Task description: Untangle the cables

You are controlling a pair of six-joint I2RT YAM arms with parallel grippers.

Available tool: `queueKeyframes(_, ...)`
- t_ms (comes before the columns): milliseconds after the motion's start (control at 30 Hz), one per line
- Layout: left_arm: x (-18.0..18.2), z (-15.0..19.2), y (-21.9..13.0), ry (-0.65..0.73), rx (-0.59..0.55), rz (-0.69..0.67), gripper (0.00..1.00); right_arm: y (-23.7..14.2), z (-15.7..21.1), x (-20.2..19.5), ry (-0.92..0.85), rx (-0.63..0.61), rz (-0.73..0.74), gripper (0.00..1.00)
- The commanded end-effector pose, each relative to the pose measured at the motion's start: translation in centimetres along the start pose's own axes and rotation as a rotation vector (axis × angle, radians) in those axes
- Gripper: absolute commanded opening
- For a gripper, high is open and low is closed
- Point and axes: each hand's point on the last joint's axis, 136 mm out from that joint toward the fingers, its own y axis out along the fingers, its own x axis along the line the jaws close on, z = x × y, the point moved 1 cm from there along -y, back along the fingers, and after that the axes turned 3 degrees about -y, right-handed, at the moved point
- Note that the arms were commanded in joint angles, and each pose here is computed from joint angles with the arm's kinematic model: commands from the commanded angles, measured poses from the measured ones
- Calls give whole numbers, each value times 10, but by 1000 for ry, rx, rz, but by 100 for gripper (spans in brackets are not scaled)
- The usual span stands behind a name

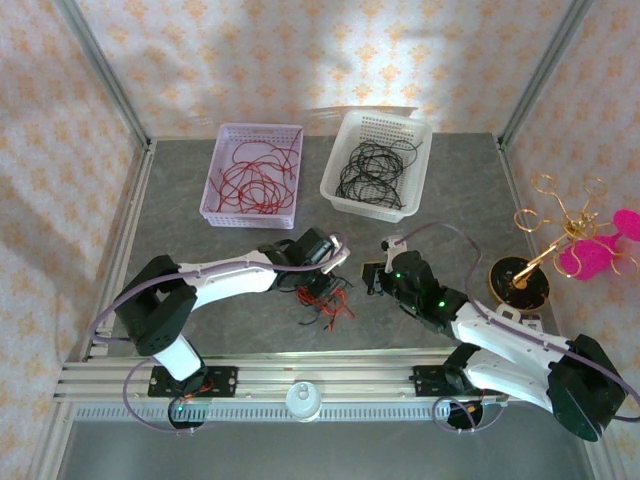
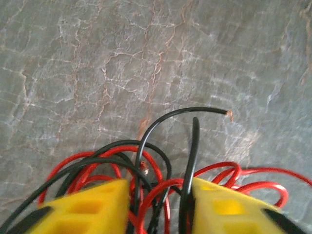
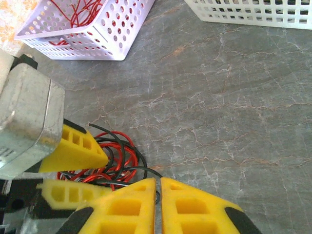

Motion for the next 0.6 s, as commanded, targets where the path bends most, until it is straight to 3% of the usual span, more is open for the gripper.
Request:
queueKeyframes(0,3,-7,-5,19,-13,-40,19,-2,-4,-5,9,-24,24,11)
queueKeyframes(133,-3,-23,-24,15,-103,-20,6,-3,-3,8,-15,-17,-51,15)
queueKeyframes(367,-17,-47,-69,13,-284,53,5,-14,-7,43,-169,-66,-270,44)
queueKeyframes(567,-22,-55,-93,15,-377,86,4,-17,-27,50,-204,-168,-289,51)
